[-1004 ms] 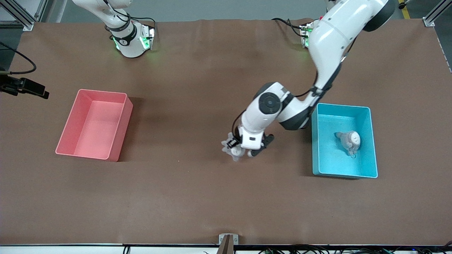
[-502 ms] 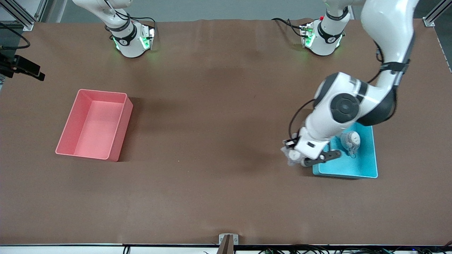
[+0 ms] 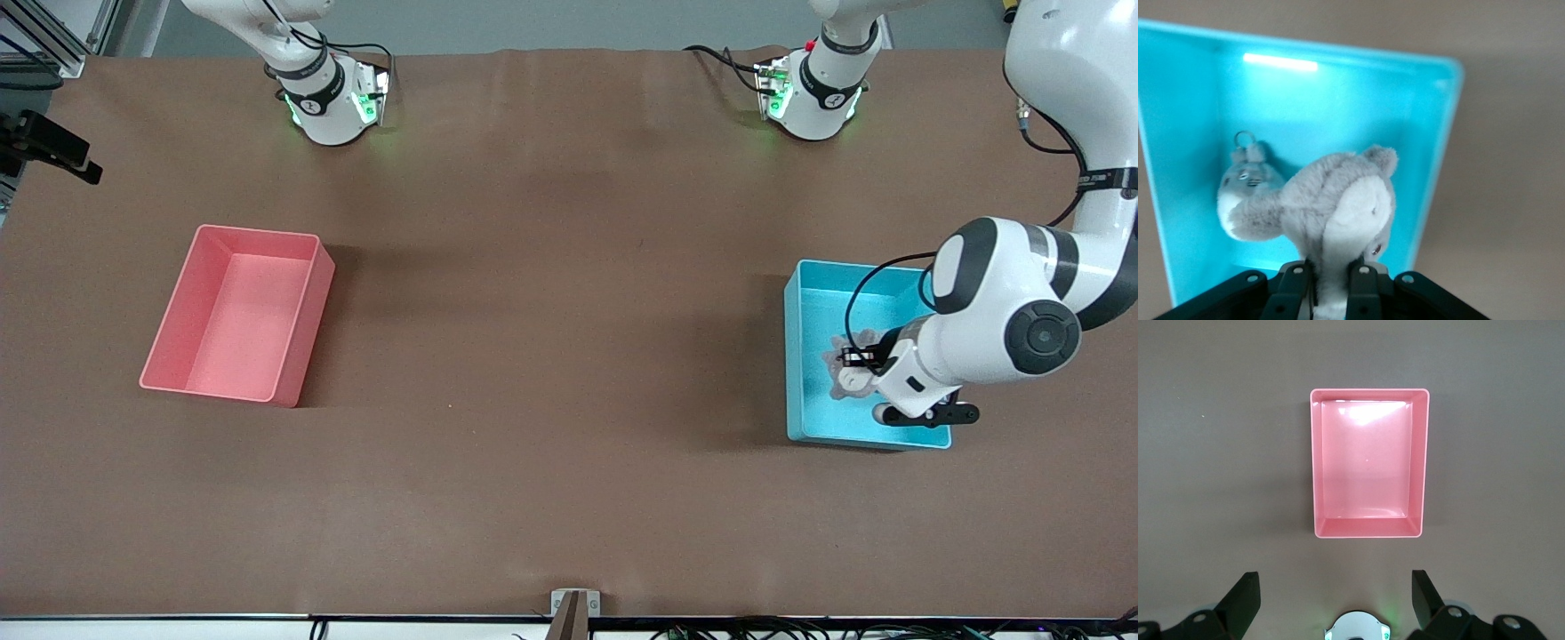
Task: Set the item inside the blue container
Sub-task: 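Carry the toy with the left gripper into the blue box and release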
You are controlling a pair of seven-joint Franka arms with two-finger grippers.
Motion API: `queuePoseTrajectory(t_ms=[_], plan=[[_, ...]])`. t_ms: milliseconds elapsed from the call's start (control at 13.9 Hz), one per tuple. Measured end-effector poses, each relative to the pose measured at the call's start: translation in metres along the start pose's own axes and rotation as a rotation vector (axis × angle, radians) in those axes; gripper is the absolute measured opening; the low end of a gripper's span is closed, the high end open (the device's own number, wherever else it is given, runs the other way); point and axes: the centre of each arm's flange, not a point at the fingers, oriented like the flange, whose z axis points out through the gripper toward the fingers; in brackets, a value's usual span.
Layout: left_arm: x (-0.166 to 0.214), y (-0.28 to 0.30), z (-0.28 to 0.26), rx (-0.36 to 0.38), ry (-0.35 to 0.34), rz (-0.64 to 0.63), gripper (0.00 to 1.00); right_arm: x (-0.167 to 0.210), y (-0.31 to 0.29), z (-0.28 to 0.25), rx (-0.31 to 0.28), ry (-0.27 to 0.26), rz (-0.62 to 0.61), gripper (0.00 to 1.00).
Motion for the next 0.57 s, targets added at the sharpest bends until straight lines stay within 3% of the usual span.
queuePoseTrajectory(t_ms=[72, 287, 573], plan=[[0.001, -0.015, 0.008, -0.006, -0.014, -0.004, 0.22, -0.002, 0.000, -0.004, 0.000, 0.003, -0.001, 1.00], [0.004, -0.028, 0.013, -0.017, -0.023, -0.019, 0.49, -0.008, -0.007, -0.014, -0.001, 0.014, -0.014, 1.00], [-0.003, 0.013, -0.049, -0.024, 0.077, -0.041, 0.92, -0.009, -0.008, -0.015, -0.002, 0.015, -0.033, 1.00]])
